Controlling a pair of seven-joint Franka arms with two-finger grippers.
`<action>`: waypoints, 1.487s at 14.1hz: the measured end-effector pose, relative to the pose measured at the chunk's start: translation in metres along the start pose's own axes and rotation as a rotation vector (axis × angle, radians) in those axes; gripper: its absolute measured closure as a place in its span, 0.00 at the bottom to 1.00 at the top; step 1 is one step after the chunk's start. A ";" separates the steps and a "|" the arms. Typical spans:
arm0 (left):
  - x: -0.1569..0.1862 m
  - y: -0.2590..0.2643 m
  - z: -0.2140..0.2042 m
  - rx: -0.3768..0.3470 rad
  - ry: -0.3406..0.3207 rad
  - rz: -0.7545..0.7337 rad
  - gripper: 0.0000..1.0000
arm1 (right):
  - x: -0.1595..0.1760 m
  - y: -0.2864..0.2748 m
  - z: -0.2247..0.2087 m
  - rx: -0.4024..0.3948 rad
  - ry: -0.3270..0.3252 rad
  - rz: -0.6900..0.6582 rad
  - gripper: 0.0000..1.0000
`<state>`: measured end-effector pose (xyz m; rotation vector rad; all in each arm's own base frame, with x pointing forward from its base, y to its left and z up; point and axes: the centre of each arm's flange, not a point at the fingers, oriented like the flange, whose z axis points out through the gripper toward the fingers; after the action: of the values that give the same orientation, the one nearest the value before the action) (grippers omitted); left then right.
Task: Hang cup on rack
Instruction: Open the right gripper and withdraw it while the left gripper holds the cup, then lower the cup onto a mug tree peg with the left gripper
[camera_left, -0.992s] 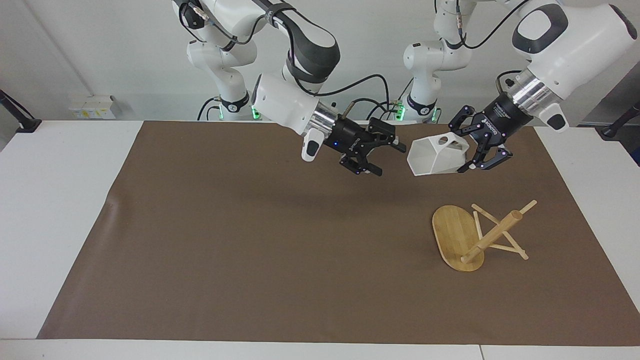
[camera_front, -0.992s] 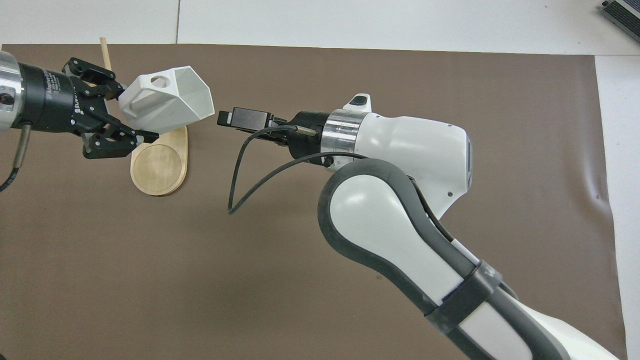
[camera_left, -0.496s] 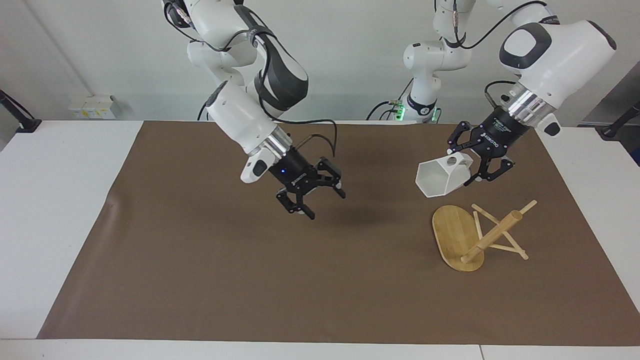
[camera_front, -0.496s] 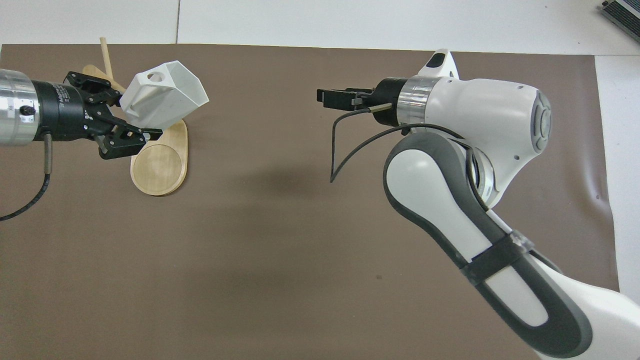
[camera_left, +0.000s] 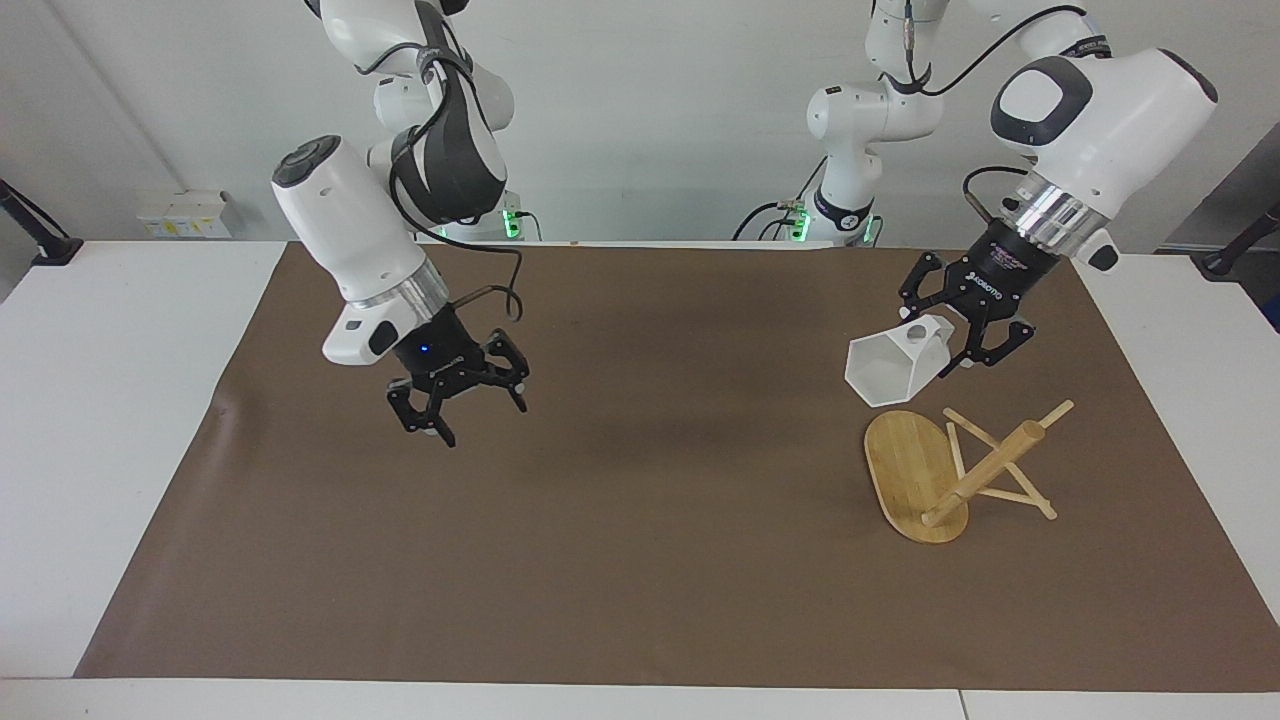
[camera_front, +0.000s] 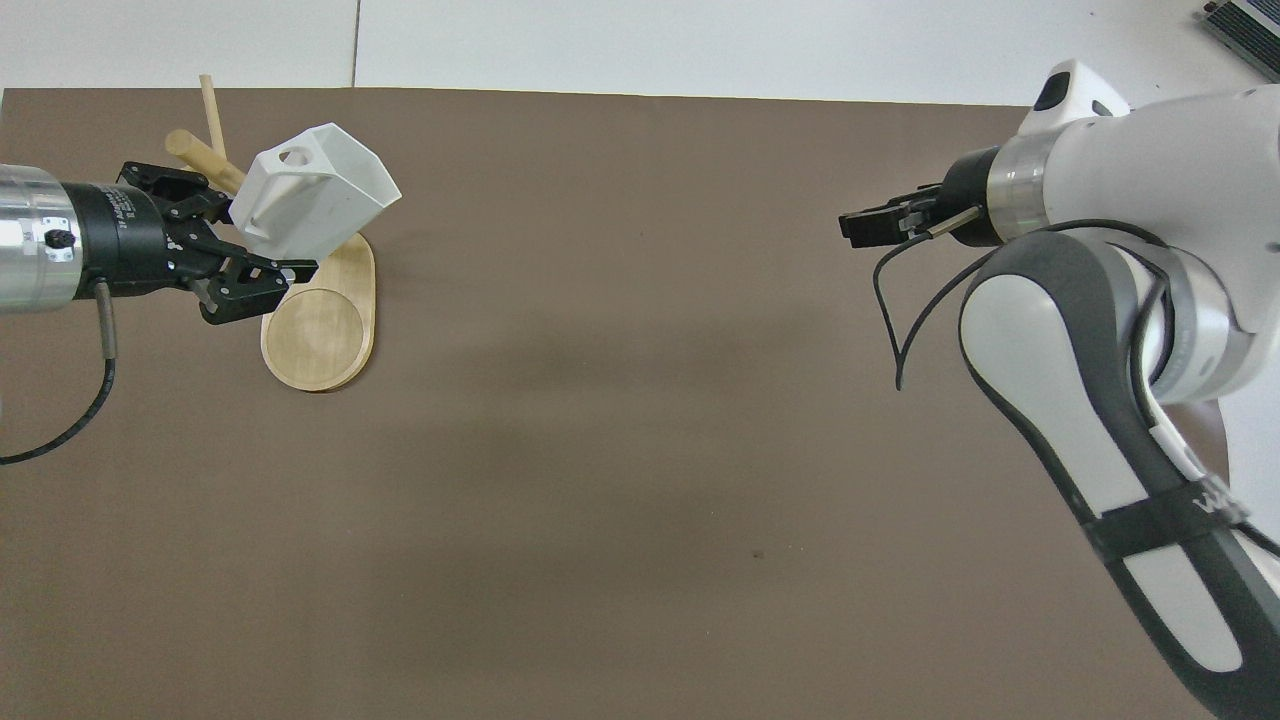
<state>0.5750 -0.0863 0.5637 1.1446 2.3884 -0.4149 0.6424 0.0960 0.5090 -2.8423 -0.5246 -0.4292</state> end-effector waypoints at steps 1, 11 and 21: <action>0.005 0.000 0.003 -0.014 -0.002 -0.018 0.31 | -0.008 0.011 -0.009 -0.015 -0.042 0.007 0.00; 0.037 0.002 0.028 -0.092 -0.013 -0.128 0.31 | -0.074 0.072 -0.101 -0.160 -0.264 0.175 0.00; 0.047 0.013 0.063 -0.140 -0.027 -0.201 0.31 | -0.117 0.101 -0.162 -0.169 -0.288 0.334 0.00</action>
<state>0.5759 -0.0762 0.4845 0.8368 2.4749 -0.3191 0.5369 -0.0757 0.6064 -3.0923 -0.0522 -0.0029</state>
